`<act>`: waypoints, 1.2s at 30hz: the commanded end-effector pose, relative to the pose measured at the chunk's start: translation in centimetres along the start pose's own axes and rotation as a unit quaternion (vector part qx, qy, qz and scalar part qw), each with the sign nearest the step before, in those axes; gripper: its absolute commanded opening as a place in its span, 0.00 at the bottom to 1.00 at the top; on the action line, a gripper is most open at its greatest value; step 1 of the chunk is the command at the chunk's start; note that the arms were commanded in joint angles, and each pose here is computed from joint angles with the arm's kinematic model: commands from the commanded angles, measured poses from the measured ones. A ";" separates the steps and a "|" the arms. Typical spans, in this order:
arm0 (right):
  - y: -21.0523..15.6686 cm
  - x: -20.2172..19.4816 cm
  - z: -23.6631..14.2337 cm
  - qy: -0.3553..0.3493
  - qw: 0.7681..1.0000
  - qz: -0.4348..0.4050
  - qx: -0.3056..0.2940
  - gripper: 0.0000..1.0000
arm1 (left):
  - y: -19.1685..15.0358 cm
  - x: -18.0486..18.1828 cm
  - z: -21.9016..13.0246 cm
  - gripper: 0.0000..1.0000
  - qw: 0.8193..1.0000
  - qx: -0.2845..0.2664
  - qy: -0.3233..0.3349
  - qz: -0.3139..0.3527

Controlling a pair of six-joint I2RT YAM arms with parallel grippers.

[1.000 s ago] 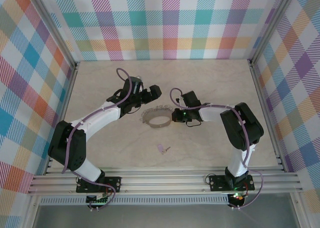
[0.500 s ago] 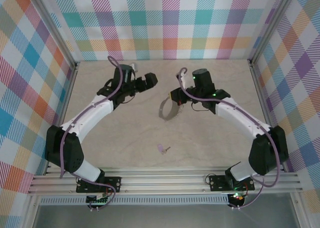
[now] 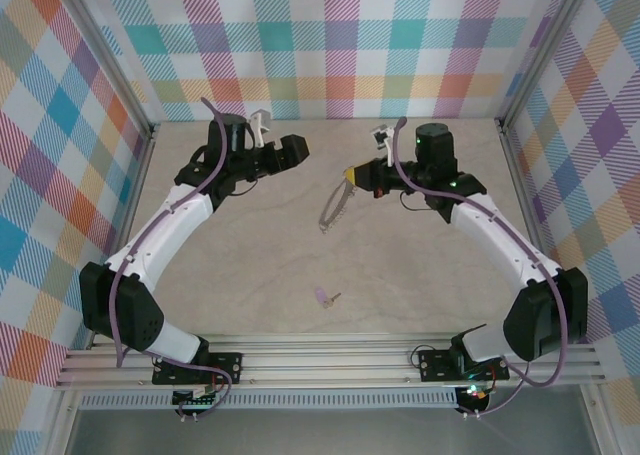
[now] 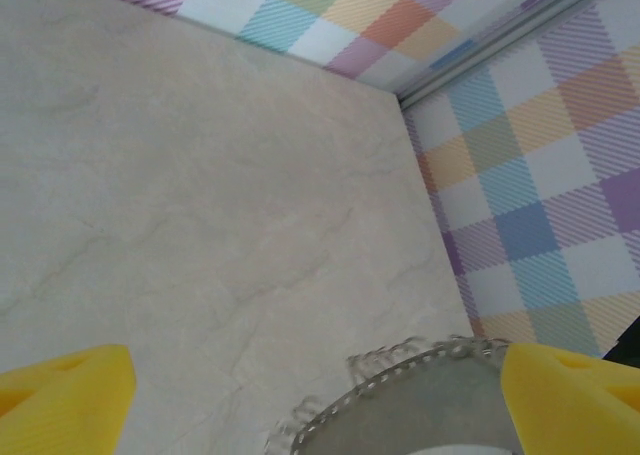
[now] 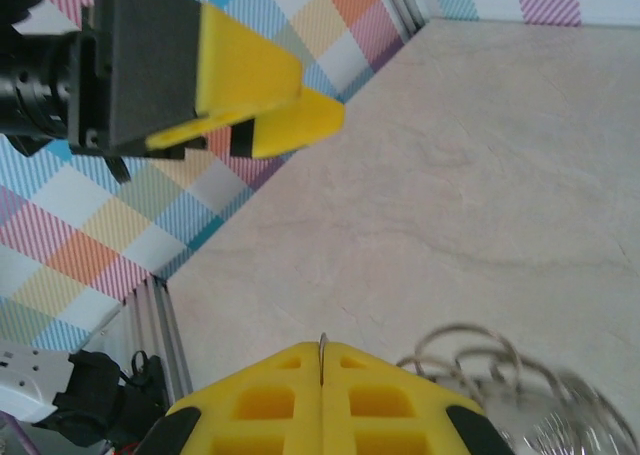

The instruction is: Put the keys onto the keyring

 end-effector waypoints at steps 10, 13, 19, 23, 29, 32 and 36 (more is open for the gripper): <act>3.0 -1.0 2.5 0.043 0.999 0.016 -0.014 0.00 | 2.1 1.1 0.7 1.00 0.995 0.005 0.089 -0.034; 3.2 -1.3 2.8 0.039 0.999 0.017 -0.011 0.00 | 2.9 0.5 0.3 0.98 0.996 0.000 0.084 -0.010; 3.9 -1.2 2.7 0.025 0.999 0.010 -0.026 0.00 | 3.9 -0.9 -0.3 0.94 0.998 -0.004 0.046 0.032; 4.9 -0.3 2.4 0.033 0.999 0.004 -0.037 0.00 | 4.6 -2.2 -0.5 0.93 0.999 -0.002 0.002 0.052; 6.0 0.4 2.1 0.054 0.997 0.003 -0.048 0.00 | 5.7 -4.1 -1.1 0.93 0.996 -0.015 -0.060 0.069; 6.7 0.1 2.0 0.081 0.995 0.011 -0.052 0.00 | 5.8 -4.8 -1.1 0.91 0.992 -0.010 -0.097 0.081; 7.5 -0.8 2.0 0.127 0.990 0.027 -0.059 0.00 | 5.9 -5.8 -1.1 0.85 0.984 -0.005 -0.151 0.093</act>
Point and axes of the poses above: each hand's point on the last joint's axis, 136 mm out from that joint toward the fingers, its own z axis out along the fingers, its own x axis along the line the jaws close on, y = z × x, the point moved 8 cm from there along -z, back along the fingers, and after that the axes turned 10 degrees about z, right-handed, at the moved point
